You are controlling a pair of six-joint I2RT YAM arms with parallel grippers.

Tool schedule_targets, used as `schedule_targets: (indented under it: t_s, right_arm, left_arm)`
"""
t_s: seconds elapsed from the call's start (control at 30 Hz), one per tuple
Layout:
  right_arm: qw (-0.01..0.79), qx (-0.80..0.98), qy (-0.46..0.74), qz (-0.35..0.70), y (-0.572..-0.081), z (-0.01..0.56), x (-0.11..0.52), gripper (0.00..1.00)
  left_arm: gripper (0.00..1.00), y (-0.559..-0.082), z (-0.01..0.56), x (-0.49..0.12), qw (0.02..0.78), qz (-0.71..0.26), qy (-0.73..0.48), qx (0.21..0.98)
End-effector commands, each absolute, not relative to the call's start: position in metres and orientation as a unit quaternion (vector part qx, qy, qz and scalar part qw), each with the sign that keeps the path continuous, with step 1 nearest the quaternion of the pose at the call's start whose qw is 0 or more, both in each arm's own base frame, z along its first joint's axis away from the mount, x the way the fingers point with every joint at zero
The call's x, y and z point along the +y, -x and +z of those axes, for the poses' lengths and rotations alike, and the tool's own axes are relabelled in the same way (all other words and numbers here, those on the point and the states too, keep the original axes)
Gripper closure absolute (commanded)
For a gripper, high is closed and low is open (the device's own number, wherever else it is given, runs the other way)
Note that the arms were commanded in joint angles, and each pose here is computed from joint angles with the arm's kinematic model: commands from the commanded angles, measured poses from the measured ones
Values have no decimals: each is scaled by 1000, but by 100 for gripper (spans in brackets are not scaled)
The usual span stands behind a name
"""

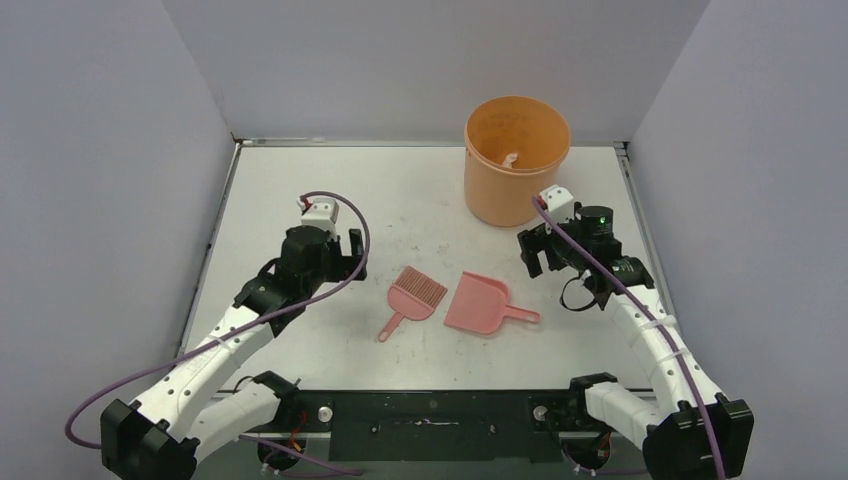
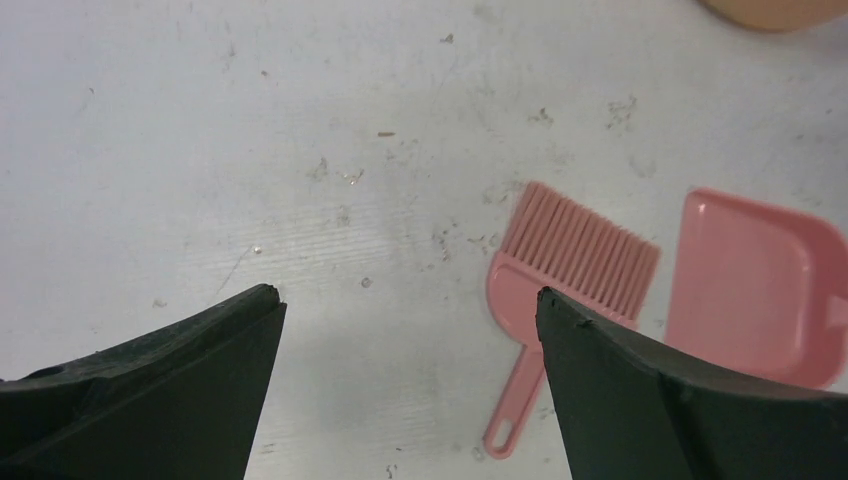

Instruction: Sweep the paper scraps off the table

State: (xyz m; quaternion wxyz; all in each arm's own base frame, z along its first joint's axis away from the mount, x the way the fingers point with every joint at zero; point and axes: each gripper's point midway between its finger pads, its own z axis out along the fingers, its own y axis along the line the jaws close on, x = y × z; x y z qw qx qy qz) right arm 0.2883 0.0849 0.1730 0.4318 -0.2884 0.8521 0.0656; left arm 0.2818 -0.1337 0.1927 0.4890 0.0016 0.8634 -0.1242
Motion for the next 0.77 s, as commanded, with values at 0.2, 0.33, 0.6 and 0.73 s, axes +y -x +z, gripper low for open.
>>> schedule_targets:
  t_s: [0.2,0.33,0.6,0.73]
  right_arm:
    - [577,815,47,29,-319,203,24,10]
    - [578,816,17,22,-319,210,10,10]
    - [587,809,20,18,-316,215,5,10]
    - [584,812,7,14,-317,213,0,10]
  left_arm:
    - [3,-276,197,-129,527,-120,-53,840]
    - [4,-274,198,-125,536,-115,-52,835]
    - [3,-272,197,-127,534,-121,-58,835]
    - [3,-272,196,-127,532,-120,-57,836]
